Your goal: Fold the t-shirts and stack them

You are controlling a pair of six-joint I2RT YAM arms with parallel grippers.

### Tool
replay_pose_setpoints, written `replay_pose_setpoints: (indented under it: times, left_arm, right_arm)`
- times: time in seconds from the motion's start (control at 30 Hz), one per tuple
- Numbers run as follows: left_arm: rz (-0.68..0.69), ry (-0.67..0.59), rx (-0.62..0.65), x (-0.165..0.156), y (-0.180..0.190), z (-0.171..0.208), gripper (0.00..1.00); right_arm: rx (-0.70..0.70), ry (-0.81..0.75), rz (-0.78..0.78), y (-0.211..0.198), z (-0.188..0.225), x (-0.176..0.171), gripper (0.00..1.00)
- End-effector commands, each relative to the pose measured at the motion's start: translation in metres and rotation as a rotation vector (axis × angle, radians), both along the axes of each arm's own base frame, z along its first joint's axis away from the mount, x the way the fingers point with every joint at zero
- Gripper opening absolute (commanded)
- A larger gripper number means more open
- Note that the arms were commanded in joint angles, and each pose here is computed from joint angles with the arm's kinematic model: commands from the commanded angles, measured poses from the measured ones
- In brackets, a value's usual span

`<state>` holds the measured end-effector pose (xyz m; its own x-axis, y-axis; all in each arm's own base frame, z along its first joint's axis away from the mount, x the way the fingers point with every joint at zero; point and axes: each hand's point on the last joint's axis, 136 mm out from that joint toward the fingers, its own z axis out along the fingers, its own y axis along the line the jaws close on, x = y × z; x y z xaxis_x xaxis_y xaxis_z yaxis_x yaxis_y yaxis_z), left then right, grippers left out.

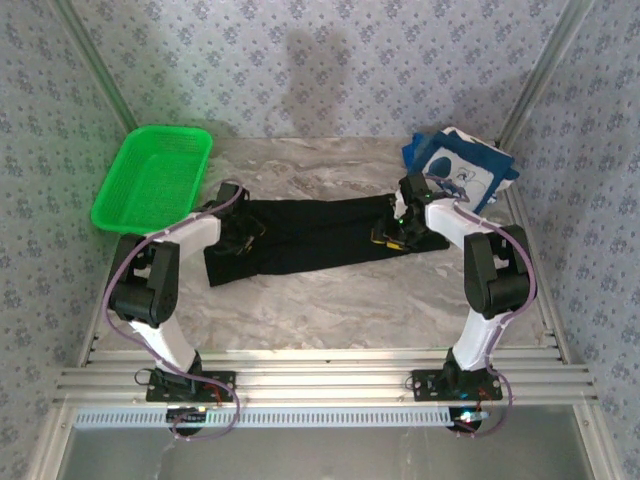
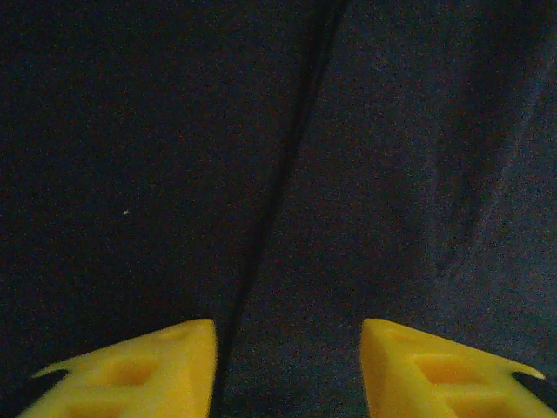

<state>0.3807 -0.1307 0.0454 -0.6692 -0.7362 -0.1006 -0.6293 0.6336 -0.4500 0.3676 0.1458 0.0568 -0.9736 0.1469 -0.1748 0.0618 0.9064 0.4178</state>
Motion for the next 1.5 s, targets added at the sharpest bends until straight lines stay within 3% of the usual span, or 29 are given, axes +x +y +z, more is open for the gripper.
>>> replay_pose_setpoints:
  times: [0.0, 0.27, 0.73, 0.8, 0.97, 1.13, 1.23, 1.3, 1.47]
  left_arm:
    - [0.017, 0.003, -0.036, 0.000, -0.004, -0.003, 0.37]
    - [-0.011, -0.043, -0.059, 0.023, -0.015, 0.010, 0.06]
    - [-0.044, -0.079, -0.065, 0.077, -0.029, 0.027, 0.04]
    - [-0.037, -0.100, -0.077, 0.088, -0.031, 0.030, 0.12]
    - [-0.038, -0.208, -0.155, 0.117, -0.046, 0.056, 0.54]
    - [-0.133, -0.350, -0.222, 0.124, -0.059, 0.126, 0.71]
    - [-0.129, -0.382, -0.230, 0.102, -0.042, 0.161, 0.78]
    - [-0.130, -0.382, -0.215, 0.078, -0.027, 0.173, 0.90]
    - [-0.083, -0.305, -0.158, 0.007, 0.026, 0.164, 0.94]
  right_arm:
    - [0.013, 0.002, 0.008, 0.001, 0.003, 0.003, 0.44]
    - [0.002, 0.024, 0.008, -0.001, -0.003, -0.001, 0.44]
    - [-0.005, 0.078, 0.006, -0.005, -0.016, -0.018, 0.43]
    - [-0.006, 0.082, 0.007, -0.005, -0.018, -0.020, 0.43]
    - [-0.008, 0.095, 0.003, -0.007, -0.021, -0.026, 0.43]
    - [-0.002, 0.096, -0.012, -0.012, -0.017, -0.030, 0.43]
    - [0.007, 0.076, -0.017, -0.018, -0.008, -0.032, 0.43]
    - [0.015, 0.087, -0.032, -0.026, -0.001, -0.040, 0.44]
    - [0.064, 0.065, -0.106, -0.059, 0.017, -0.047, 0.46]
